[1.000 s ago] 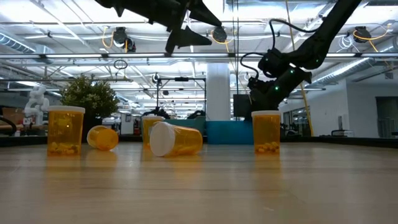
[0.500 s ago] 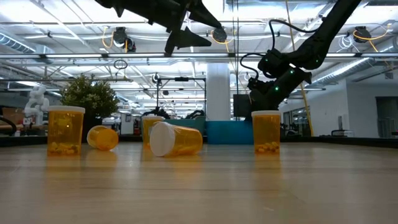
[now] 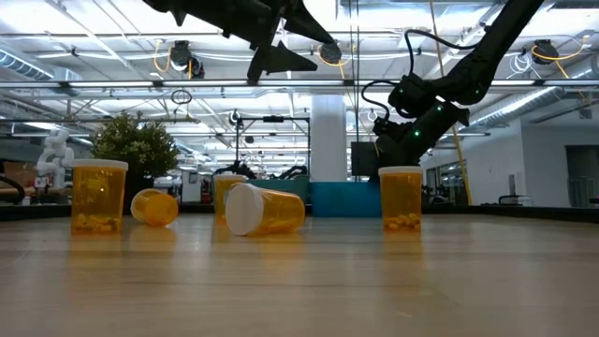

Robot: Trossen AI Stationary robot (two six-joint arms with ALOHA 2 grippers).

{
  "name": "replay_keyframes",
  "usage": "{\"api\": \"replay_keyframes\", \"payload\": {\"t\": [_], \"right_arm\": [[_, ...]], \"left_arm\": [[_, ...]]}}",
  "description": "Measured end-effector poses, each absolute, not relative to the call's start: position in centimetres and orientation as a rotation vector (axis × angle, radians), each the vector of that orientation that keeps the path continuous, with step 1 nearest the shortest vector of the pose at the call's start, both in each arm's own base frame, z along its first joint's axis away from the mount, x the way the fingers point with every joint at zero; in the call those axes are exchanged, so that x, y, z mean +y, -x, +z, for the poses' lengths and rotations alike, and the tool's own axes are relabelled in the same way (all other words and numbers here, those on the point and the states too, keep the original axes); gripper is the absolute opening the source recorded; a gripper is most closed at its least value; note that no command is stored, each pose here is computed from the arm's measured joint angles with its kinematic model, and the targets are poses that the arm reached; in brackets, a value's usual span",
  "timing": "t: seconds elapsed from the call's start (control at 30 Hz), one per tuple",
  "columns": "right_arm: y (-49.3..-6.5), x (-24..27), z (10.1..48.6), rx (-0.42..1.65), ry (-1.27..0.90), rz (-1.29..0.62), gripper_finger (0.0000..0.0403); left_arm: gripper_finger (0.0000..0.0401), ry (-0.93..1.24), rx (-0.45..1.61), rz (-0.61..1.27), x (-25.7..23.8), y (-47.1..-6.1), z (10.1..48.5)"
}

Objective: Pick and place medicine bottles into bin by pill shape (circle, oval)
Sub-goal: Adjust the small blue tablet bottle in the blue bin, then put the large orange capsule bottle into the green bin

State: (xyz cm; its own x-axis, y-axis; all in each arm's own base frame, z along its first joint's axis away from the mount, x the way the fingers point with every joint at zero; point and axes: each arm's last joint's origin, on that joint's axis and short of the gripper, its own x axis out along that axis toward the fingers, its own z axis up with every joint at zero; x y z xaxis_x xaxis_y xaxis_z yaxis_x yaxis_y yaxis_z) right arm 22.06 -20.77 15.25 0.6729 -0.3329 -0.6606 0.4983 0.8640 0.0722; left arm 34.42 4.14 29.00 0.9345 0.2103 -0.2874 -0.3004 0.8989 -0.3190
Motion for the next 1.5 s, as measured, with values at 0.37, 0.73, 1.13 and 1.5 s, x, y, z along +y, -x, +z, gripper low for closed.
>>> {"api": "replay_keyframes", "payload": {"t": [0.37,0.73,1.13,1.5], "right_arm": [[-22.1,-20.8,15.3,0.673,-0.306,-0.491,0.0155],[-21.6,-20.4,17.6,0.603,-0.292,-0.510,0.0155],[-19.0,-17.7,23.6,0.492,-0.266,-0.528,0.0156],[-15.5,-14.1,27.1,0.429,-0.422,-0.566,0.0156]], "left_arm": [[0.0269,0.368,0.251,0.268,4.2,-34.4,29.0],[0.0269,0.455,0.396,0.353,4.3,-33.3,28.0],[0.0269,0.832,0.838,0.523,6.1,-27.9,26.3],[0.0269,1.097,0.982,0.590,6.5,-26.5,25.5]]}}
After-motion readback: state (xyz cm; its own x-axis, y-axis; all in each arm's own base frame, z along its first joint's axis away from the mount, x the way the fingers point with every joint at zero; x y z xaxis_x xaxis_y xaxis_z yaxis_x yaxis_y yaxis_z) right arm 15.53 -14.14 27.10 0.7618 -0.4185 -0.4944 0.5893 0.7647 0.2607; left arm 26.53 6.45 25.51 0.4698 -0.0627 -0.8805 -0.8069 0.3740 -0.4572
